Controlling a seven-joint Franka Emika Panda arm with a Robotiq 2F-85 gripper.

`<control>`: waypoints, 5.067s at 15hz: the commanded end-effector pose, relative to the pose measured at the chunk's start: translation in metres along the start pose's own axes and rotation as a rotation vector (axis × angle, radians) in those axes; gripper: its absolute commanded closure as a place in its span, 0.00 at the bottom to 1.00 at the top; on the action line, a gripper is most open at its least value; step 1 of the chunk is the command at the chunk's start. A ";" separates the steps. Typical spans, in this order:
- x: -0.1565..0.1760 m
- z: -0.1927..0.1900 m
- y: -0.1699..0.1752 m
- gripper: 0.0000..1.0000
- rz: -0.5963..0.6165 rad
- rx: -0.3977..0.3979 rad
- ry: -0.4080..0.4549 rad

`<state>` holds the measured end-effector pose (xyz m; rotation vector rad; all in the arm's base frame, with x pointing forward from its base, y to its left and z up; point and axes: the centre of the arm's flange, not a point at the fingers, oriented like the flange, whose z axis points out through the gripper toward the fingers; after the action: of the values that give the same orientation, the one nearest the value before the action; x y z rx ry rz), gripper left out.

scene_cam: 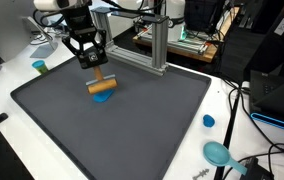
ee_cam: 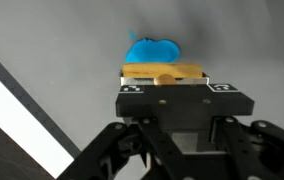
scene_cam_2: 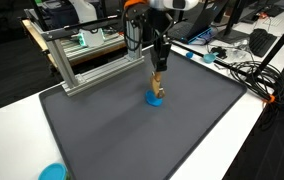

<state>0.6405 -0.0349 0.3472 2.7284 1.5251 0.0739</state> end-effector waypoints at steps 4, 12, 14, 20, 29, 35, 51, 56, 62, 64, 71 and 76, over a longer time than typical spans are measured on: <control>-0.003 0.022 0.003 0.53 -0.001 0.013 -0.006; -0.005 0.061 0.011 0.78 0.007 0.035 -0.093; -0.008 0.069 0.015 0.78 0.026 0.033 -0.126; -0.009 0.083 0.023 0.78 0.076 0.059 -0.235; -0.031 0.020 0.026 0.78 0.188 0.115 -0.149; -0.042 -0.096 -0.028 0.78 0.369 0.116 0.085; -0.065 -0.132 -0.075 0.78 0.593 0.057 0.073; -0.075 -0.129 -0.124 0.78 0.705 -0.008 0.084; -0.084 -0.141 -0.174 0.78 0.917 -0.068 0.031; -0.085 -0.142 -0.189 0.78 0.960 -0.073 0.018; -0.100 -0.128 -0.203 0.78 1.023 -0.084 0.030; -0.115 -0.122 -0.217 0.78 0.995 -0.051 0.004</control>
<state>0.4138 -0.0169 0.4530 3.1129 0.0022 0.1021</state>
